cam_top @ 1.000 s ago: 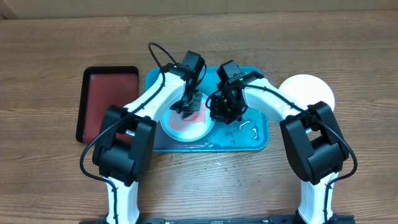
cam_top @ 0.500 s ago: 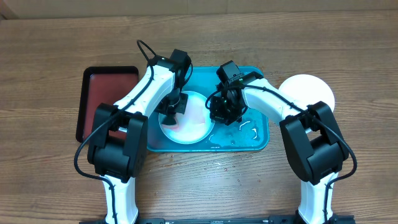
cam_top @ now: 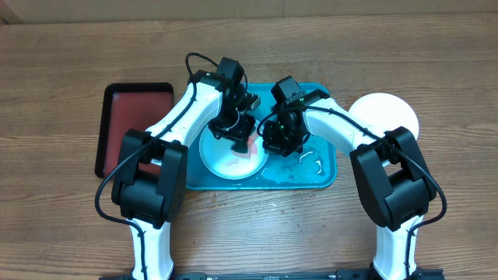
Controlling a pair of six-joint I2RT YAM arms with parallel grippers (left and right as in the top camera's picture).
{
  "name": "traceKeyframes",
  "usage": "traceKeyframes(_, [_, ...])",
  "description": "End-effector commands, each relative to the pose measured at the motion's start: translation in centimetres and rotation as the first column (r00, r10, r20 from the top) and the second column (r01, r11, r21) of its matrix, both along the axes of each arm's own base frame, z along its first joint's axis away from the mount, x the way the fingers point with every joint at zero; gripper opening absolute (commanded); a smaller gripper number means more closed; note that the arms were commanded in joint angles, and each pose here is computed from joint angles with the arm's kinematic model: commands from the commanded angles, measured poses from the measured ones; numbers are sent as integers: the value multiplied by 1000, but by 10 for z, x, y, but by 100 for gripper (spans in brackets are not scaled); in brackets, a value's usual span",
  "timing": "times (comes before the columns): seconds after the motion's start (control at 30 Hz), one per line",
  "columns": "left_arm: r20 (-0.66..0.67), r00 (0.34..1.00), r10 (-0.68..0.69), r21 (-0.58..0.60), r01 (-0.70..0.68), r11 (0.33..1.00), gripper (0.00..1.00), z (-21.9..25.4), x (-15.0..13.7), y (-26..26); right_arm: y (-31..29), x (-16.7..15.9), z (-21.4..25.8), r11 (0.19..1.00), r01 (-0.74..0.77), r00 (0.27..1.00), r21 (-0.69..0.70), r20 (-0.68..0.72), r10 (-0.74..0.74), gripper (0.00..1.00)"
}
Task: Clean dirty plates on tray and stack at the side
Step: 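Scrub the white plate's red smear with the sponge in left gripper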
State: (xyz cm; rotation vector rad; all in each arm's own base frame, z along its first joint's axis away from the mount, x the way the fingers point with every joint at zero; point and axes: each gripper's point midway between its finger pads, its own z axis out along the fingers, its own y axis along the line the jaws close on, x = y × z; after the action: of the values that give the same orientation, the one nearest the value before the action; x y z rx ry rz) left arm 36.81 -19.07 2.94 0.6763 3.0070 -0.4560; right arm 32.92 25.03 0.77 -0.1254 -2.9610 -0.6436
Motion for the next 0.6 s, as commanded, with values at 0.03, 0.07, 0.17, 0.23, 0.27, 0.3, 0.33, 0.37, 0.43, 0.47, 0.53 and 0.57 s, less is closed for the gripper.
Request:
traceKeyframes(0.03, [143, 978, 155, 246, -186, 951, 4, -8, 32, 43, -7, -4, -5, 1000, 5, 1000, -19, -17, -5, 4])
traceKeyframes(0.07, [189, 961, 200, 306, -251, 918, 4, -7, 38, 56, -7, -4, -5, 1000, 5, 1000, -19, -17, -5, 4])
traceKeyframes(0.17, [310, 902, 300, 424, -414, 806, 4, 0, 48, 90, -7, -4, -5, 1000, 5, 1000, -19, -17, -5, 4])
traceKeyframes(0.23, [308, 899, 313, 443, -426, 789, 4, 1, 44, 94, -7, -4, -5, 1000, 4, 1000, -19, -17, -5, 4])
traceKeyframes(0.27, [292, 904, 312, 452, -418, 788, 4, 0, 40, 95, -7, -4, -5, 1000, 5, 1000, -19, -17, -5, 4])
traceKeyframes(0.3, [272, 910, 311, 462, -408, 788, 4, -1, 35, 95, -7, -4, -5, 1000, 4, 1000, -19, -18, -5, 4])
traceKeyframes(0.33, [244, 919, 310, 471, -392, 791, 4, -2, 28, 95, -7, -5, -5, 1000, 5, 1000, -21, -19, -5, 4])
traceKeyframes(0.37, [213, 926, 311, 476, -376, 795, 4, -2, 21, 94, -7, -5, -5, 1000, 4, 1000, -21, -19, -5, 4])
traceKeyframes(0.43, [129, 939, 318, 474, -340, 812, 4, -5, 4, 89, -7, -5, -5, 1000, 4, 1000, -20, -19, -5, 4])
traceKeyframes(0.47, [83, 944, 320, 464, -321, 826, 4, -5, -5, 85, -7, -4, -5, 1000, 5, 1000, -20, -19, -5, 4])
traceKeyframes(0.53, [-38, 955, 295, 408, -254, 877, 4, -6, -24, 68, -7, -4, -5, 1000, 5, 1000, -20, -19, -5, 4])
traceKeyframes(0.57, [-72, 958, 277, 381, -230, 895, 4, -6, -29, 62, -7, -4, -5, 1000, 5, 1000, -20, -19, -5, 4])
